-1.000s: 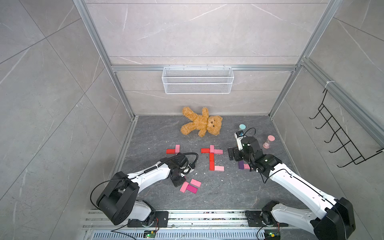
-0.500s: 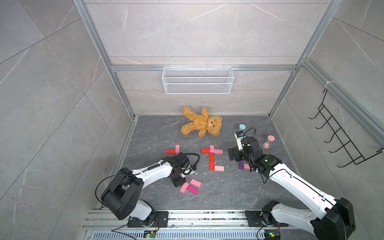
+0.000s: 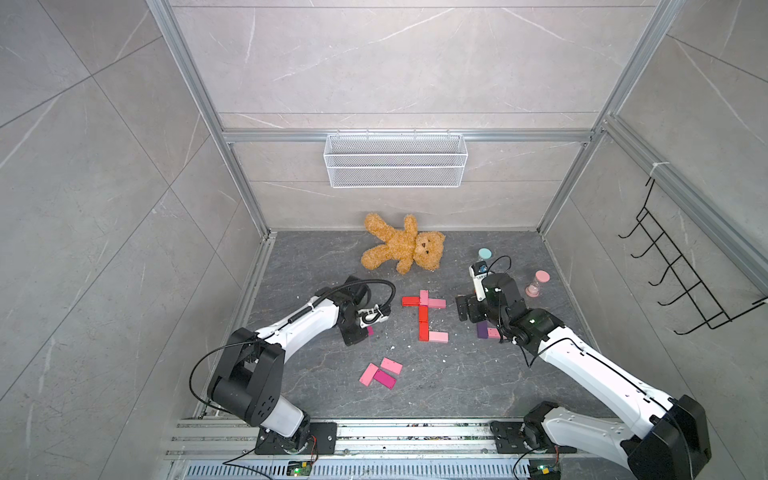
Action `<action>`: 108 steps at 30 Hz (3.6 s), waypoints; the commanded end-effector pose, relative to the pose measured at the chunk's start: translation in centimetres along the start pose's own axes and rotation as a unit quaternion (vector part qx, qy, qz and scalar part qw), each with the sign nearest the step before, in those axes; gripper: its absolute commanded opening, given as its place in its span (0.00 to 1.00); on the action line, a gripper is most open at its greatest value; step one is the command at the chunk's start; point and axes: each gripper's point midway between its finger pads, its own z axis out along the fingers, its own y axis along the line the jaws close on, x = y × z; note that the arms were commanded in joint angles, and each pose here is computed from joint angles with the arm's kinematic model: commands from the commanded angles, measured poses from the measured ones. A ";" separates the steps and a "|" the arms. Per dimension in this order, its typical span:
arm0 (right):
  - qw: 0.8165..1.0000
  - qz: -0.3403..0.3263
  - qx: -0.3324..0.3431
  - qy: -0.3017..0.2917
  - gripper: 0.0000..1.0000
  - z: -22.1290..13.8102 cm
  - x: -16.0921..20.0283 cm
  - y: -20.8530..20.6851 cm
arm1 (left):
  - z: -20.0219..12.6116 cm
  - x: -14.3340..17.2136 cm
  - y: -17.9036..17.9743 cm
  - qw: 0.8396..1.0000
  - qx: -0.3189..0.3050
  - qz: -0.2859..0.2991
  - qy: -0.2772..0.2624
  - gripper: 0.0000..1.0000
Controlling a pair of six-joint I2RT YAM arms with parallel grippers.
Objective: Assemble the letter t with building blocks
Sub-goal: Pick up the building block from the center of the board, then assemble the building block at the center of the board.
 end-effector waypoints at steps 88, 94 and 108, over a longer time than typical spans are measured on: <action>1.000 0.011 0.004 0.017 1.00 -1.9 1.1 -0.8 | 7.4 -2.8 11.3 0.985 0.051 0.156 0.057 0.03; 1.000 0.012 0.005 0.016 1.00 -1.9 1.1 -0.8 | 7.3 -2.8 11.7 0.985 0.039 0.158 0.057 0.03; 1.000 0.012 0.003 0.017 1.00 -1.9 1.2 -0.7 | 7.0 -2.7 11.6 0.984 0.036 0.164 0.058 0.05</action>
